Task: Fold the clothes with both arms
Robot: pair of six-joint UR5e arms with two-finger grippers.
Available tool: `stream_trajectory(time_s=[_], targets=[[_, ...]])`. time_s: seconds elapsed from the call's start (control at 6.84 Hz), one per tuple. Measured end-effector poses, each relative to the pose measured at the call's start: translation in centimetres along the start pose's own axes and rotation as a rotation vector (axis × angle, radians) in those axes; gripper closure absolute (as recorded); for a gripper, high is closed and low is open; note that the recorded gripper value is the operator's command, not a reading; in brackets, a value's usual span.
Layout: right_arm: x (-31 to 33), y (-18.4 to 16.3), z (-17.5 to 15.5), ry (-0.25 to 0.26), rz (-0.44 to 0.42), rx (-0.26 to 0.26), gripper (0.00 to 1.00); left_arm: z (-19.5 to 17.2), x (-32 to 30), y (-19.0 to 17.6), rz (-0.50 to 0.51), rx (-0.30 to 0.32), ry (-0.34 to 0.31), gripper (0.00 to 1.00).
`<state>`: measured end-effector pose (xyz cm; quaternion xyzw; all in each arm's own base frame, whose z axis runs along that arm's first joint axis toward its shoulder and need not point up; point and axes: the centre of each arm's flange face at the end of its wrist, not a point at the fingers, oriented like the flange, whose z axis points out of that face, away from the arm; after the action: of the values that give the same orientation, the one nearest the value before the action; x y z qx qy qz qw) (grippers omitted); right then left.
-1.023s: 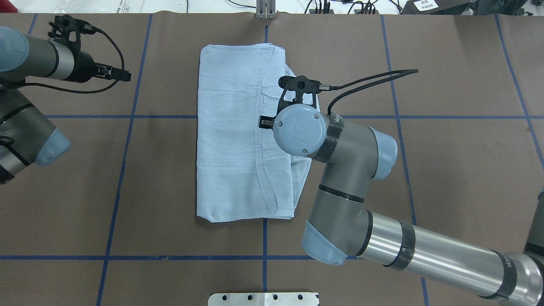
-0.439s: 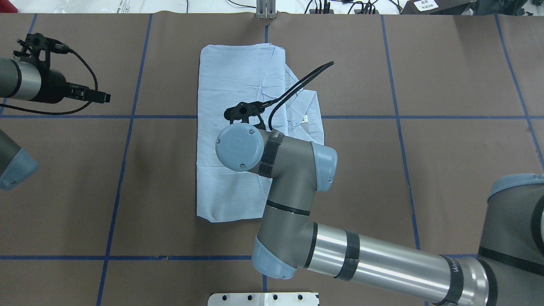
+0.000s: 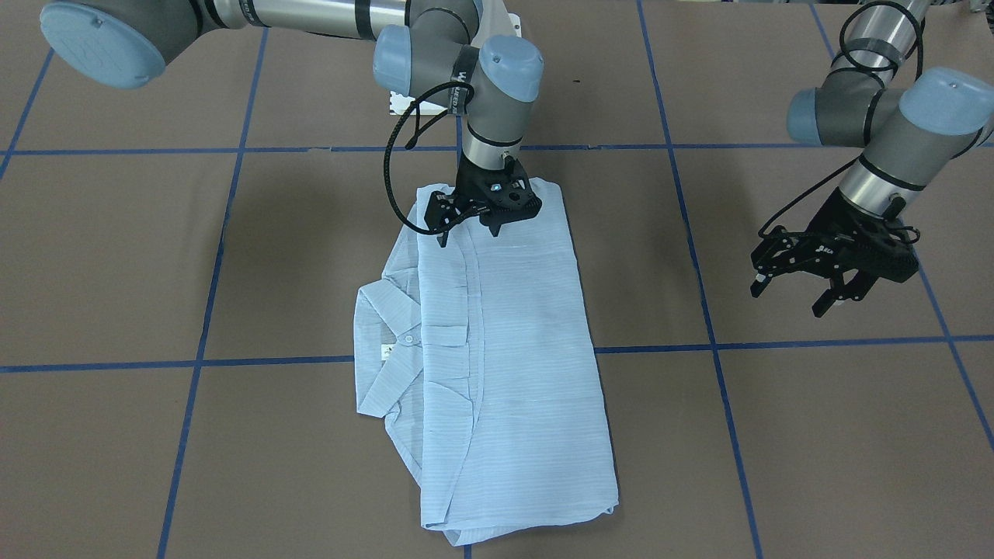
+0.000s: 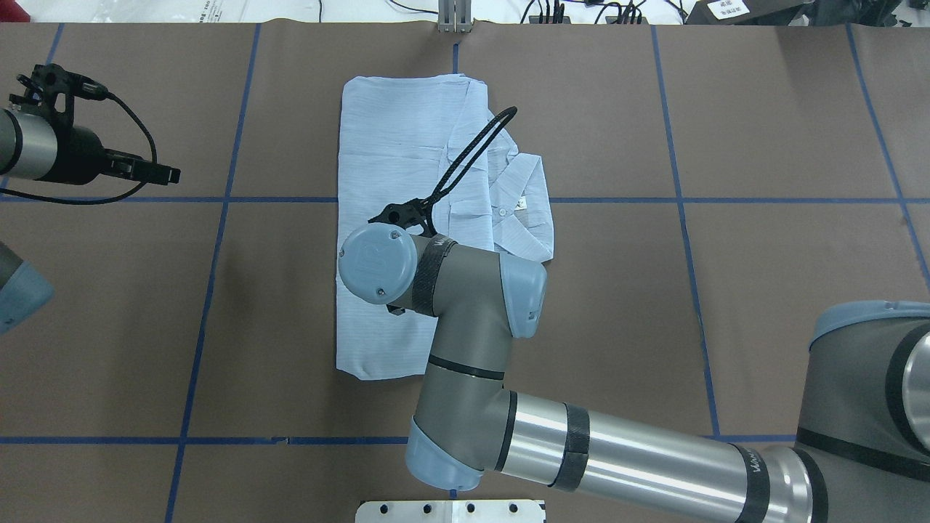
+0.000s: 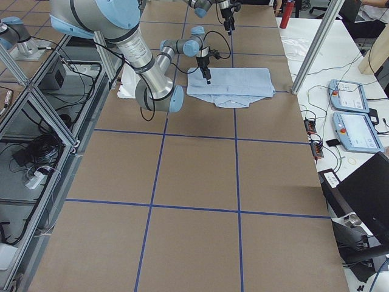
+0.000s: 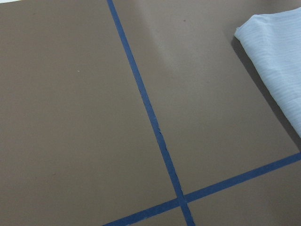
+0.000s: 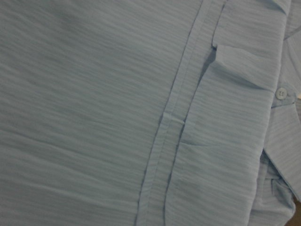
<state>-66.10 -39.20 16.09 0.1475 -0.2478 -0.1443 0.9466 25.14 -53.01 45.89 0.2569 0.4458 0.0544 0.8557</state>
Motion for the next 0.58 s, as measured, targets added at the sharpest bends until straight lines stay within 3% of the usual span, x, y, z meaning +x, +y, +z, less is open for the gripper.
stream_trajectory(time_s=[0.58], targets=[[-0.7,3.2,2.2,0.035,-0.062,-0.053,0.0,0.0,0.0,0.0,-0.002,0.003,-0.003,0.0]])
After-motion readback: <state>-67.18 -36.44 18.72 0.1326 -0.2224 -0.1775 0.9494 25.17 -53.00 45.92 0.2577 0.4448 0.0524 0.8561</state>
